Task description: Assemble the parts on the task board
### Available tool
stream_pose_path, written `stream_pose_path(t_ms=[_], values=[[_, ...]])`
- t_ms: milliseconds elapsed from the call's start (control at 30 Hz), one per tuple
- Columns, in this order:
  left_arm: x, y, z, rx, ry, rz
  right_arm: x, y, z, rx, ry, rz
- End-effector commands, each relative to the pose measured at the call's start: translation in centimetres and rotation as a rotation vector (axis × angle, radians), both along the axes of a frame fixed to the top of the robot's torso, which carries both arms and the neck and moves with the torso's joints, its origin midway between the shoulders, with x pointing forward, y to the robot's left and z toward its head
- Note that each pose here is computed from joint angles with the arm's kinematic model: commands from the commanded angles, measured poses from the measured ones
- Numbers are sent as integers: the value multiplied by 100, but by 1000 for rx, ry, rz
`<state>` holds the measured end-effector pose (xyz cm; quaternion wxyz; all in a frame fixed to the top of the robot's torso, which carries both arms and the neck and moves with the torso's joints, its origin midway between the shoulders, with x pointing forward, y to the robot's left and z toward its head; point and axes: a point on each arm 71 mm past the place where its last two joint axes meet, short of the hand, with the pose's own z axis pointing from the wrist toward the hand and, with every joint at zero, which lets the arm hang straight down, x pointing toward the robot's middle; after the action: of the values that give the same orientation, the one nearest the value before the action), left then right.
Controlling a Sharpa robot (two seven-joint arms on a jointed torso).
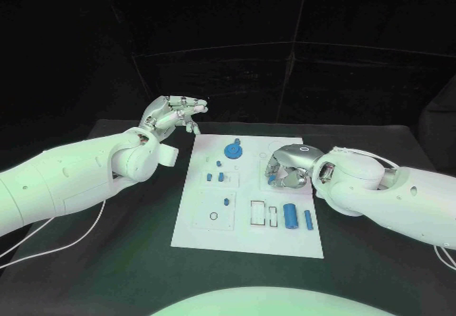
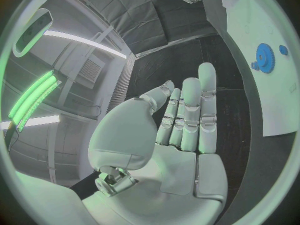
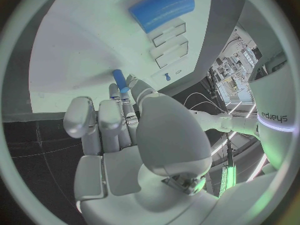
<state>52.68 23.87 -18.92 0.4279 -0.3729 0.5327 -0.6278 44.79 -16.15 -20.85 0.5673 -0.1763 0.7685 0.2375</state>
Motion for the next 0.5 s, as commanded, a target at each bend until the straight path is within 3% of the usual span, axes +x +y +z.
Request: stream_pose_path(t_ms=[33, 500], values=[[1, -12, 14, -10, -3, -11, -4, 18, -15, -23, 4, 15], [-2, -12, 13, -11, -1, -14, 25, 30, -36, -36, -30, 6]])
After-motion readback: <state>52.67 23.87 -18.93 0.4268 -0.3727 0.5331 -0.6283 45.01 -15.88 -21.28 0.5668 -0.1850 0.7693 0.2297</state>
